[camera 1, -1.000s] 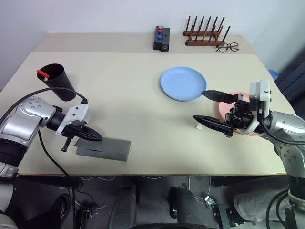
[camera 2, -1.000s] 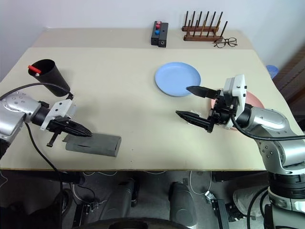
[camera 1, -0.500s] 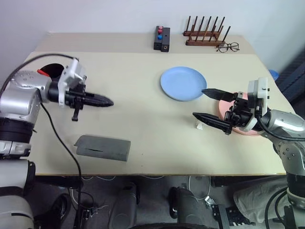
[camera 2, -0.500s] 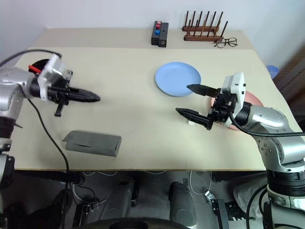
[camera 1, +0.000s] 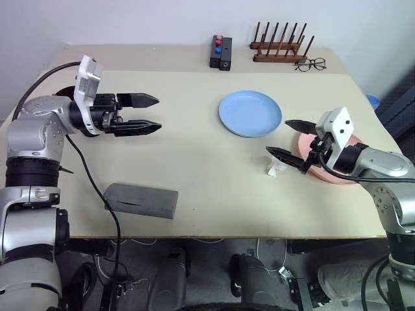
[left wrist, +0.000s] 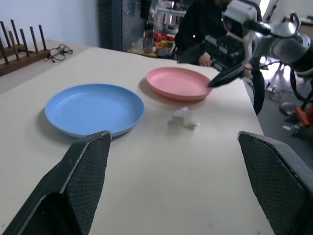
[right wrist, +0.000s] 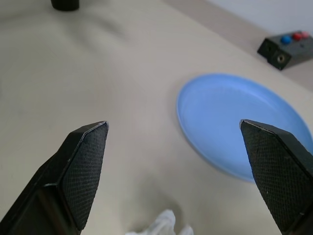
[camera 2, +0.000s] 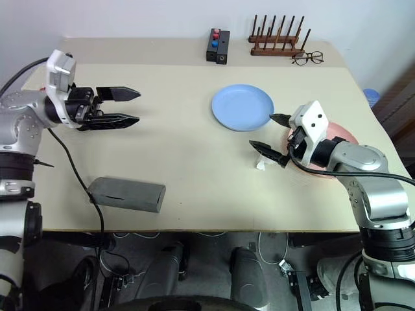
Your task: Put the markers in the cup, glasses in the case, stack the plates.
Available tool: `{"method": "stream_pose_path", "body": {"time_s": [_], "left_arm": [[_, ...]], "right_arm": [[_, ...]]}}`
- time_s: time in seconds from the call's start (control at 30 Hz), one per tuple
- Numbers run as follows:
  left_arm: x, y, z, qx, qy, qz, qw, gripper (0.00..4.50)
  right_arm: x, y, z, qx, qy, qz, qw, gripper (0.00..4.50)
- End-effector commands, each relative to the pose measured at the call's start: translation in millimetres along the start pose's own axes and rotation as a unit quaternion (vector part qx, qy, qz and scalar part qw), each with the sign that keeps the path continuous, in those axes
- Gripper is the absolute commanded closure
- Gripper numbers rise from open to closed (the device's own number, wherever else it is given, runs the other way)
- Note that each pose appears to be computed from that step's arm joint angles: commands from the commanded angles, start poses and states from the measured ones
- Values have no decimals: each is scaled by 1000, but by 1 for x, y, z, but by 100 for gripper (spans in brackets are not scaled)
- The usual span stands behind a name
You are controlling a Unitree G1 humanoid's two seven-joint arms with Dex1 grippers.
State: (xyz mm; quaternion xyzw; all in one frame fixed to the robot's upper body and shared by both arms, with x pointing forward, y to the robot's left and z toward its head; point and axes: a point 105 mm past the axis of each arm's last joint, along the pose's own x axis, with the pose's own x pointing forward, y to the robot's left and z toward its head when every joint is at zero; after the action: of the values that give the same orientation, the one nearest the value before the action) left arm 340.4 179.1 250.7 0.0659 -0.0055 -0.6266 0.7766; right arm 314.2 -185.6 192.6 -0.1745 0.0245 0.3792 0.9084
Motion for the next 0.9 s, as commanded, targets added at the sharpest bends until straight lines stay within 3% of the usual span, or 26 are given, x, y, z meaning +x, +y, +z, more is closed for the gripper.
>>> {"method": "stream_pose_path", "body": {"time_s": [0.03, 0.23, 0.43, 0.6, 0.8, 0.9], "left_arm": [[-1, -4, 11, 10, -17, -2, 1000, 10], [4, -12, 10, 3, -20, -16, 1000, 10], [1, -22, 10, -11, -29, -33, 999, 10], [2, -28, 9, -23, -34, -41, 998, 10], [1, -28, 5, -23, -24, -42, 999, 10], [1, -28, 5, -21, -22, -42, 999, 0]], "right_arm": [[-5, 1, 2, 0, 31, 11, 999, 9], [-4, -11, -14, 28, 93, -15, 995, 9], [-46, -51, -50, 37, 230, -92, 968, 9], [-58, -55, -72, 57, 299, -111, 946, 9], [-53, -43, -81, 102, 316, -95, 938, 9], [-56, -43, -91, 104, 339, -103, 929, 96]]}}
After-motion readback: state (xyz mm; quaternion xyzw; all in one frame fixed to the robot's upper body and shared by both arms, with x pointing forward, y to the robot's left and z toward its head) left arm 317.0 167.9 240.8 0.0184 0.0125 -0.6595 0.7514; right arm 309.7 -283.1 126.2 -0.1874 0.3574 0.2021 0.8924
